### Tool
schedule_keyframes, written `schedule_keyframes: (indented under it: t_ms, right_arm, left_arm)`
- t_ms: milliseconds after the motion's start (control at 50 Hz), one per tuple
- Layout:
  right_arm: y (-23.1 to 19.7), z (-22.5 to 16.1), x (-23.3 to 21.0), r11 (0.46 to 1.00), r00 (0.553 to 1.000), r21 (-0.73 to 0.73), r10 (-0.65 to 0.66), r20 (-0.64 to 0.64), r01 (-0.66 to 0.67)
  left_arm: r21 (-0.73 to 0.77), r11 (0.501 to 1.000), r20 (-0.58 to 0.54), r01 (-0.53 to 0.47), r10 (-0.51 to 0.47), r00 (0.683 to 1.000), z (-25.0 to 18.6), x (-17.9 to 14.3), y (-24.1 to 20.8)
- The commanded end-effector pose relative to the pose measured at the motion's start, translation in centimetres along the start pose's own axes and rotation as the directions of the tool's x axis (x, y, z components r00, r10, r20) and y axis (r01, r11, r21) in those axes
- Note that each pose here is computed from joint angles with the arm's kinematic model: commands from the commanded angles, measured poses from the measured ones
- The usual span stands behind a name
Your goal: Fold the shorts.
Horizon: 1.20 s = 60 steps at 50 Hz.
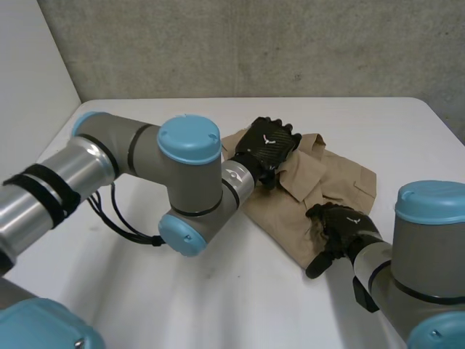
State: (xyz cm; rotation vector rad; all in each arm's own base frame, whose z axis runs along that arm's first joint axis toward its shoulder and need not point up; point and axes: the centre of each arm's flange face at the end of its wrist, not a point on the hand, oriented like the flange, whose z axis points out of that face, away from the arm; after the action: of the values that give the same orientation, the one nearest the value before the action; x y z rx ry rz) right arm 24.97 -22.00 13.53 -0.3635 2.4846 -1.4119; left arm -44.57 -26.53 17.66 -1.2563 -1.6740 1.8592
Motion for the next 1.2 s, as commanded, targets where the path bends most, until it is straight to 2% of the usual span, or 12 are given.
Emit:
schedule_keyframes:
  t_ms: [20,320,460,560,640,660,780,820,880,920,1060,1200]
  right_arm:
    - [0.1,1.2,0.0,0.999,0.999,0.044,-0.003,-0.042,0.005]
    - [0.7,1.8,-1.6,0.997,0.998,0.071,-0.025,-0.057,0.029]
    - [-1.5,2.2,-1.1,0.976,0.992,0.213,-0.021,-0.123,0.047]
    - [-5.8,1.2,-1.7,0.921,0.974,0.329,-0.164,-0.155,0.207]
    - [-9.3,0.9,-1.8,0.831,0.915,0.386,-0.333,-0.230,0.399]
    - [-10.4,1.1,-1.7,0.782,0.869,0.383,-0.415,-0.270,0.492]
    - [-11.9,1.6,-2.2,0.603,0.698,0.352,-0.627,-0.347,0.716]
    - [-11.1,2.3,-2.2,0.549,0.631,0.311,-0.691,-0.354,0.776]
    - [-9.8,3.2,-2.2,0.507,0.569,0.260,-0.746,-0.345,0.822]
    - [-9.2,3.3,-2.2,0.499,0.554,0.243,-0.761,-0.337,0.832]
    - [-7.3,2.7,-2.0,0.511,0.553,0.213,-0.784,-0.282,0.833]
    - [-5.6,1.5,-2.0,0.506,0.548,0.222,-0.808,-0.216,0.834]
  left_arm:
    - [-0.019,1.000,0.001,0.003,-0.003,1.000,0.6,0.1,1.2]
    - [-0.040,0.999,0.047,0.010,-0.008,0.999,0.8,-1.5,1.9]
    - [-0.094,0.995,0.216,0.019,0.002,0.976,0.5,-4.2,2.1]
    - [-0.135,0.990,0.379,0.040,0.014,0.925,-1.0,-7.9,0.7]
    - [-0.224,0.970,0.476,0.090,0.028,0.879,-3.8,-11.1,1.0]
    - [-0.255,0.961,0.487,0.110,0.029,0.873,-5.0,-11.7,1.2]
    - [-0.328,0.905,0.490,0.271,-0.083,0.868,-10.0,-10.3,2.3]
    - [-0.335,0.885,0.498,0.324,-0.126,0.858,-11.3,-9.7,2.6]
    - [-0.336,0.840,0.531,0.426,-0.205,0.822,-14.0,-8.8,3.4]
    - [-0.342,0.819,0.551,0.461,-0.223,0.804,-15.3,-8.8,3.9]
    - [-0.369,0.785,0.562,0.498,-0.239,0.792,-17.3,-9.3,5.8]
    - [-0.287,0.829,0.549,0.480,-0.268,0.792,-17.8,-10.2,3.1]
